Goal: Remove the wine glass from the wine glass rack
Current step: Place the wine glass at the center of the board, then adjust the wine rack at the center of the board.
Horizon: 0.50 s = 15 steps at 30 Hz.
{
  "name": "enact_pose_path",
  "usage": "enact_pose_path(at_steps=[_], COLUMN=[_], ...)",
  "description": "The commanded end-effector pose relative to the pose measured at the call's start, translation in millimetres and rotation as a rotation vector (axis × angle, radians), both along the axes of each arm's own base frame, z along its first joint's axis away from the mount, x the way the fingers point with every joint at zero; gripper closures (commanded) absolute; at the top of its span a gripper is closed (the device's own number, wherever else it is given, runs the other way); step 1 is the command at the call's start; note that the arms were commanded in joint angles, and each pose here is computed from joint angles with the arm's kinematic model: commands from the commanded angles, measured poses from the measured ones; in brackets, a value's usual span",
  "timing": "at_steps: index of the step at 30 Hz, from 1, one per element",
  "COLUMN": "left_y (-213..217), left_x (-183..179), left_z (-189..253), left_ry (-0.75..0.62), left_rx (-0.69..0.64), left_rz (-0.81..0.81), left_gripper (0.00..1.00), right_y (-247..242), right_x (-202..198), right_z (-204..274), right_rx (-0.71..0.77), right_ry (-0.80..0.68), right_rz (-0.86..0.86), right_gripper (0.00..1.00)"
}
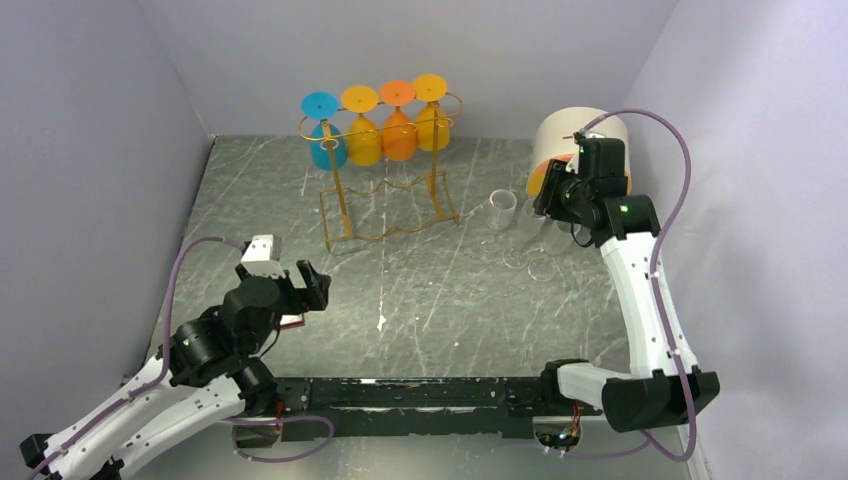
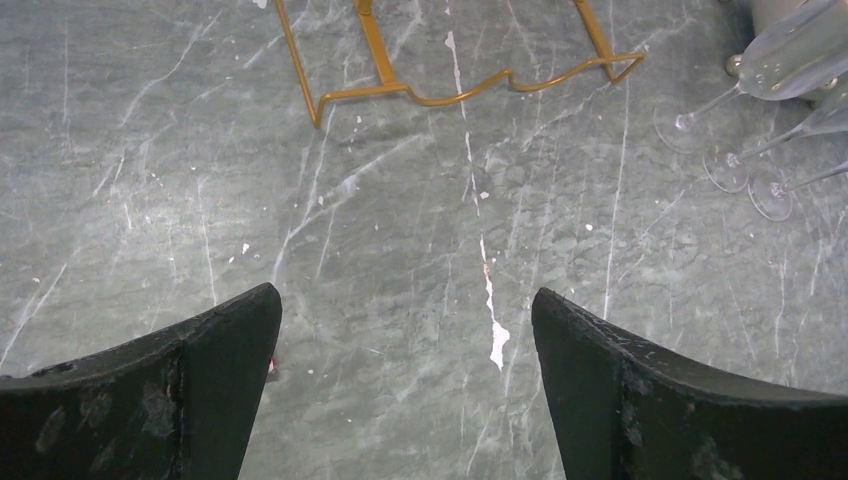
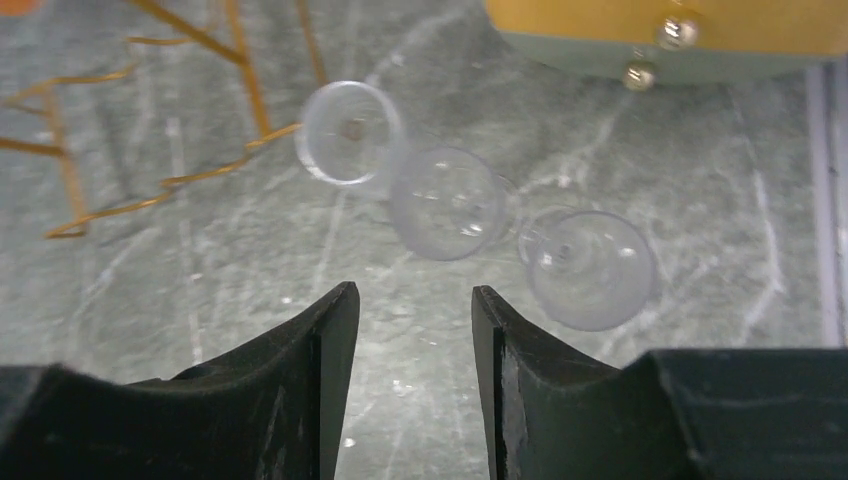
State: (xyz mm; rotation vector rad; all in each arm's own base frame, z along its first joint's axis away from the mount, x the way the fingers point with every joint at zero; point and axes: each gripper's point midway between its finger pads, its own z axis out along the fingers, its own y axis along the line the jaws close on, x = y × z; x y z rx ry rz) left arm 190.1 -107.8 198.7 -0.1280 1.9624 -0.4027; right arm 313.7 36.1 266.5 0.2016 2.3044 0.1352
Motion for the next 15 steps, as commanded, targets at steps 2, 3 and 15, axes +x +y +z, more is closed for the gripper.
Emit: enact_pose_path(at_steps=[2, 3, 15], left_y=[1.4, 1.9, -17.1], left_x=[5.9, 7.8, 51.8], left_z=[-4.0, -6.1, -59.1], left_ry=[0.018, 0.025, 0.118], left_rx=[0.008, 0.002, 0.117], left_rz=[0.048, 0.070, 0.100], left_gripper=[0.01, 0.01, 0.01], right_y=[60.9, 76.6, 185.5], right_x=[-8.2, -13.4, -58.3], right_z=[53.0, 57.6, 14.7], right_rx=[0.243, 0.310, 0.408], right_ry=[-0.205, -0.230, -0.236], right_rz=[0.290, 0.367, 0.683], right_gripper=[0.48, 0.47, 0.39])
